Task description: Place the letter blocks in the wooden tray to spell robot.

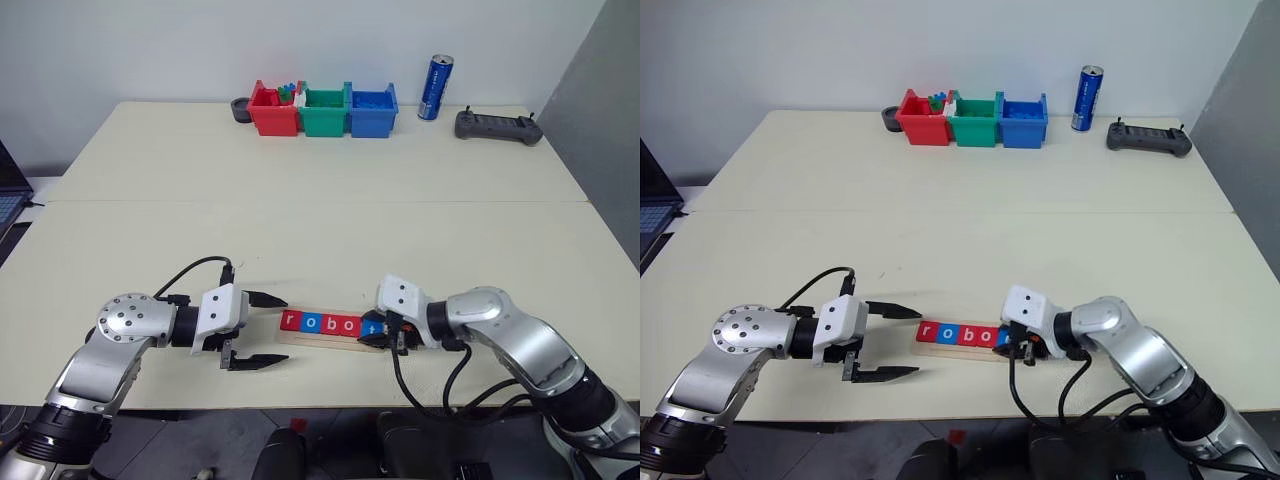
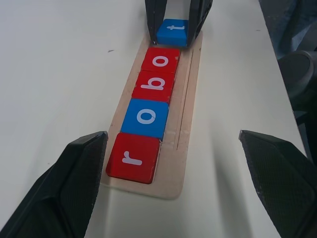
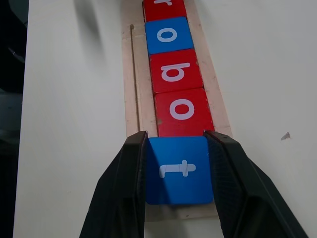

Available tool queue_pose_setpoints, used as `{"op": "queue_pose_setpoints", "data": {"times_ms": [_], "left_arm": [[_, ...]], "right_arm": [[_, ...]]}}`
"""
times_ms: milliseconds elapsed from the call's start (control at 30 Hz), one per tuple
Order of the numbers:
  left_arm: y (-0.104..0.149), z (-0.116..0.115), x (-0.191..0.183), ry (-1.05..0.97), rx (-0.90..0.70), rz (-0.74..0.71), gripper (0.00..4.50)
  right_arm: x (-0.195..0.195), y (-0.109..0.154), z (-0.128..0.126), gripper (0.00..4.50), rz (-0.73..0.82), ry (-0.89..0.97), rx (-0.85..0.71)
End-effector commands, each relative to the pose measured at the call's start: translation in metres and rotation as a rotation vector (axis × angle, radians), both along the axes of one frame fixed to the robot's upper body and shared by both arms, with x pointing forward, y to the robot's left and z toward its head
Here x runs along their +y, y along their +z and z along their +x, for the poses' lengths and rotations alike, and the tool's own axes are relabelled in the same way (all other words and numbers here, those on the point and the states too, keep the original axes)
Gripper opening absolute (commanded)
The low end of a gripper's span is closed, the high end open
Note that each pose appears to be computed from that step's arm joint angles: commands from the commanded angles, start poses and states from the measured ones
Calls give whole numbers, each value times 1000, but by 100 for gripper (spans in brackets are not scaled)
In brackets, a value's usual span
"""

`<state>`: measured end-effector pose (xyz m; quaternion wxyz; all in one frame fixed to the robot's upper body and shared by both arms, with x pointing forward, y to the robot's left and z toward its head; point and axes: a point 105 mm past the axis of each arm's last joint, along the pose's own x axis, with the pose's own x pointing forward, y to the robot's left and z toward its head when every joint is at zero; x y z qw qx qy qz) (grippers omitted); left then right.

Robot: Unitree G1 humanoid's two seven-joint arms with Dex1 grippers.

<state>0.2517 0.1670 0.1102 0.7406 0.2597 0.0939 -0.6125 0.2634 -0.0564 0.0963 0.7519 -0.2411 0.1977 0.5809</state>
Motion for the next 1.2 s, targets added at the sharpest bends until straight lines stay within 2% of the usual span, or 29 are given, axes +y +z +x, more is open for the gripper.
{"op": "queue_pose_setpoints", "data": {"times_ms": [33,600,900,1067,1167,1200], "left_arm": [[9,1,-4,-6,-36,-7,450],[8,-2,-4,-4,-33,-5,450],[8,-2,-5,-5,-31,-6,450],[10,1,-4,-4,-34,-4,450],[10,0,-4,-3,-34,-3,450],[10,0,-4,-3,-33,-2,450]], "right_arm": [[3,7,4,139,0,6,-45],[5,4,1,139,0,10,-14],[9,17,4,445,28,3,-45],[7,37,-3,445,73,5,-63],[-1,36,-14,384,61,13,-47],[-4,34,-19,348,51,20,-36]]}}
